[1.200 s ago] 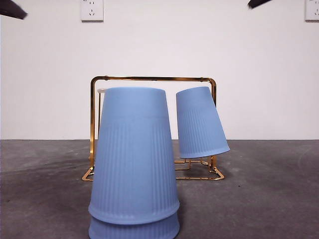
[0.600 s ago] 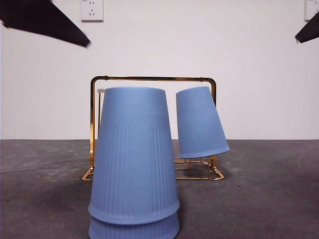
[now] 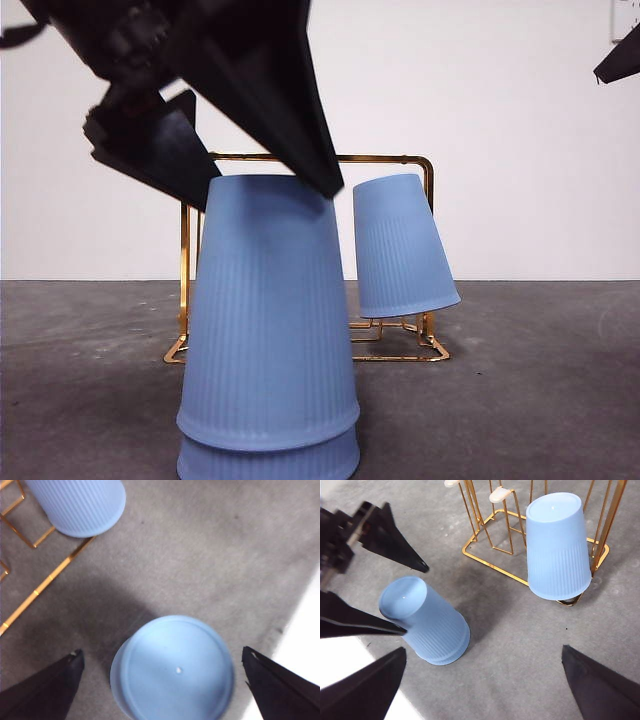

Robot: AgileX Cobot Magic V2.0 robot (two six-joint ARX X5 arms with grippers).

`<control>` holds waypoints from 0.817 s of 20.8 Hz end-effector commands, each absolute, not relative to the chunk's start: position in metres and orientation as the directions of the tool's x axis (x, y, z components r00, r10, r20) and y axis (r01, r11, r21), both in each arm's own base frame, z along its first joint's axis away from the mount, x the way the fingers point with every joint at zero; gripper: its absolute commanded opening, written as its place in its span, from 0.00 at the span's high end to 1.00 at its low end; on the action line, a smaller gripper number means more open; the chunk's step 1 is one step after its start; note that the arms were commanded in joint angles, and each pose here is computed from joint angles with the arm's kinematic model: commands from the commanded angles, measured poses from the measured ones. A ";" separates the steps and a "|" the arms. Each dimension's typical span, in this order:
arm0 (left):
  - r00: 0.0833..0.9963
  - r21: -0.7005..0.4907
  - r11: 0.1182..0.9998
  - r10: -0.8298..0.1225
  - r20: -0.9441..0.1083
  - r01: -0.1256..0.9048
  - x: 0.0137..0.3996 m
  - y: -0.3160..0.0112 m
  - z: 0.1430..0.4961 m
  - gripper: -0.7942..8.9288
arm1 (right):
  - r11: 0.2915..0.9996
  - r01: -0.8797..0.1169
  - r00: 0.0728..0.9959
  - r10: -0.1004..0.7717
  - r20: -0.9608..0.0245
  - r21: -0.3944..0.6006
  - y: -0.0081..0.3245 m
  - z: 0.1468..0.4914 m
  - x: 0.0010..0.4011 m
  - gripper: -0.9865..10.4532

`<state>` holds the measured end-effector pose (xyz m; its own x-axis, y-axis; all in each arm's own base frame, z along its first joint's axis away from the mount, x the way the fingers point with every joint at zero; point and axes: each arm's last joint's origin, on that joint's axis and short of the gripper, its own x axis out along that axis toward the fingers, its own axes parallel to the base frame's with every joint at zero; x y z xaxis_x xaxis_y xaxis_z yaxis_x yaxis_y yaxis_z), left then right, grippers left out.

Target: Pick the top cup and place it on cupholder, pick up the mid cup and place it on cupholder, last pick the bottom cup and place it on cupholder.

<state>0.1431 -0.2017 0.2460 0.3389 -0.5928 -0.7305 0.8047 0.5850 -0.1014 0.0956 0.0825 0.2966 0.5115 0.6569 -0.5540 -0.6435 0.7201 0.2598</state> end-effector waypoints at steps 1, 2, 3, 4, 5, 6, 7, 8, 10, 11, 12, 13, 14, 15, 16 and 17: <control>0.337 -0.091 0.575 -0.593 -0.732 0.813 0.145 -0.209 0.246 0.41 | 0.718 -0.645 0.513 0.661 -0.548 0.262 0.084 0.298 0.096 0.49; 0.336 -0.092 0.575 -0.592 -0.733 0.813 0.145 -0.210 0.245 0.41 | 0.717 -0.646 0.513 0.661 -0.547 0.262 0.084 0.298 0.096 0.49; 0.337 -0.092 0.575 -0.594 -0.731 0.813 0.145 -0.210 0.245 0.42 | 0.717 -0.647 0.513 0.661 -0.547 0.260 0.084 0.298 0.096 0.49; 0.337 -0.092 0.573 -0.596 -0.729 0.815 0.145 -0.210 0.246 0.46 | 0.717 -0.647 0.514 0.661 -0.547 0.258 0.084 0.298 0.096 0.49; 0.338 -0.092 0.572 -0.599 -0.726 0.815 0.145 -0.210 0.247 0.53 | 0.723 -0.643 0.520 0.655 -0.548 0.254 0.084 0.298 0.096 0.49; 0.341 -0.092 0.571 -0.602 -0.722 0.815 0.144 -0.209 0.248 0.56 | 0.726 -0.640 0.524 0.652 -0.549 0.251 0.084 0.298 0.097 0.49; 0.344 -0.092 0.570 -0.608 -0.716 0.817 0.143 -0.208 0.250 0.58 | 0.726 -0.641 0.524 0.651 -0.549 0.249 0.084 0.298 0.097 0.49; 0.346 -0.092 0.568 -0.614 -0.709 0.818 0.142 -0.207 0.252 0.61 | 0.726 -0.642 0.524 0.651 -0.549 0.247 0.084 0.298 0.097 0.49; 0.353 -0.093 0.567 -0.624 -0.698 0.819 0.140 -0.205 0.256 0.68 | 0.725 -0.644 0.524 0.651 -0.549 0.244 0.084 0.298 0.097 0.49; 0.356 -0.093 0.566 -0.629 -0.691 0.819 0.140 -0.204 0.258 0.70 | 0.725 -0.644 0.524 0.651 -0.549 0.244 0.084 0.298 0.097 0.49; 0.360 -0.093 0.565 -0.634 -0.685 0.820 0.139 -0.203 0.260 0.70 | 0.725 -0.644 0.524 0.651 -0.549 0.244 0.084 0.298 0.097 0.49; 0.362 -0.093 0.565 -0.637 -0.680 0.820 0.138 -0.202 0.262 0.70 | 0.725 -0.644 0.524 0.651 -0.549 0.244 0.084 0.298 0.097 0.49; 0.365 -0.094 0.565 -0.641 -0.675 0.820 0.138 -0.201 0.263 0.70 | 0.725 -0.644 0.524 0.651 -0.549 0.244 0.084 0.298 0.097 0.49; 0.368 -0.097 0.567 -0.646 -0.669 0.818 0.137 -0.200 0.265 0.70 | 0.725 -0.644 0.524 0.651 -0.549 0.245 0.084 0.298 0.097 0.49; 0.374 -0.098 0.566 -0.654 -0.658 0.818 0.136 -0.198 0.269 0.70 | 0.725 -0.644 0.524 0.651 -0.549 0.245 0.084 0.298 0.097 0.49; 0.380 -0.098 0.565 -0.663 -0.645 0.819 0.134 -0.197 0.273 0.70 | 0.725 -0.644 0.524 0.651 -0.549 0.245 0.084 0.298 0.097 0.49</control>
<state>0.1353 -0.1932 0.2635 0.3724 -0.6385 -0.6735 0.8117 0.5760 -0.0972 0.0960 0.0821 0.2965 0.5248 0.6446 -0.5560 -0.6343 0.7317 0.2495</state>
